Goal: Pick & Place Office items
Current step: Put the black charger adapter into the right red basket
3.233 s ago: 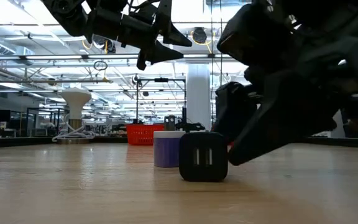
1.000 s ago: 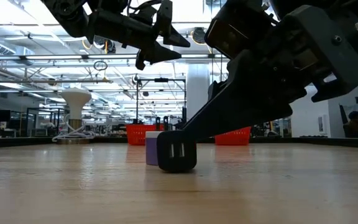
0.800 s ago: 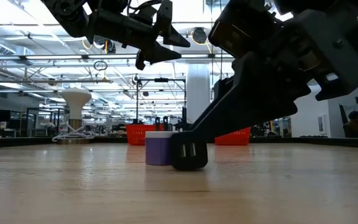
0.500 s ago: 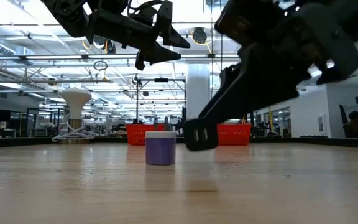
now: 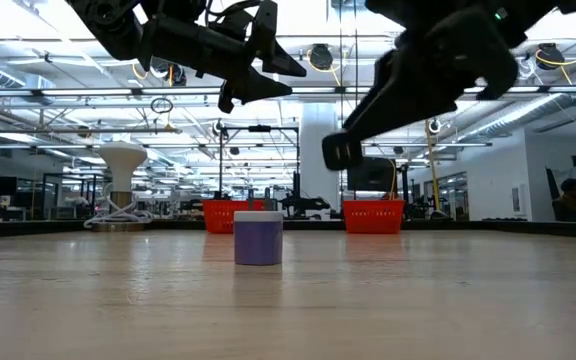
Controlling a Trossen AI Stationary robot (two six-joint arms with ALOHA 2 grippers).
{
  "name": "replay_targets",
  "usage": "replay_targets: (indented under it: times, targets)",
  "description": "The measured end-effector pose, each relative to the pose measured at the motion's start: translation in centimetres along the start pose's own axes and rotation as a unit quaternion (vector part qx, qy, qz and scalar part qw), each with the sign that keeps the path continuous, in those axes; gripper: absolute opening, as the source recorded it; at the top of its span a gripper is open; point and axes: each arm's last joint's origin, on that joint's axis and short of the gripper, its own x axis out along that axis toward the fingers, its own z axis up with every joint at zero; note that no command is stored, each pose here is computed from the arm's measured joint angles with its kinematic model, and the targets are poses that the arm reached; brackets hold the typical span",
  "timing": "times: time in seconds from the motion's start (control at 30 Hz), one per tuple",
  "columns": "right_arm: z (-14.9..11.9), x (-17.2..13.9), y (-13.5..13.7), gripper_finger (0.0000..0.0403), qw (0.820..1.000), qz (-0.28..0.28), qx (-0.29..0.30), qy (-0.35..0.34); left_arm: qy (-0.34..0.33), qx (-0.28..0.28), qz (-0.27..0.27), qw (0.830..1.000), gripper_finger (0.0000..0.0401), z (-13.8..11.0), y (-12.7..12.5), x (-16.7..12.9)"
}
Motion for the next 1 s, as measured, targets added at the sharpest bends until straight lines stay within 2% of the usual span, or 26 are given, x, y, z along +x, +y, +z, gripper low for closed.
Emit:
replay_targets:
  times: [0.2, 0.4, 0.67, 0.83, 1.0]
  targets:
    - [0.8, -1.5, -3.0, 0.0163, 0.997, -0.074, -0.029, 0.006, 0.000, 0.000, 0.000, 1.000, 0.0214, 0.0, 0.0, 0.0]
    - [1.2, -1.9, -7.1, 0.0163, 0.985, -0.157, -0.064, 0.032, 0.000, 0.000, 0.000, 1.000, 0.0214, 0.0, 0.0, 0.0]
    - [0.3, -0.6, -13.6, 0.0163, 0.942, -0.285, -0.127, 0.123, 0.000, 0.000, 0.000, 1.000, 0.0214, 0.0, 0.0, 0.0]
    - [-1.3, 0.0, -18.4, 0.0163, 0.919, -0.331, -0.113, 0.183, 0.000, 0.000, -0.001, 1.000, 0.0214, 0.0, 0.0, 0.0]
    - [-4.2, 0.2, -22.3, 0.0163, 0.897, -0.360, -0.088, 0.241, 0.000, 0.000, -0.001, 1.000, 0.0214, 0.0, 0.0, 0.0]
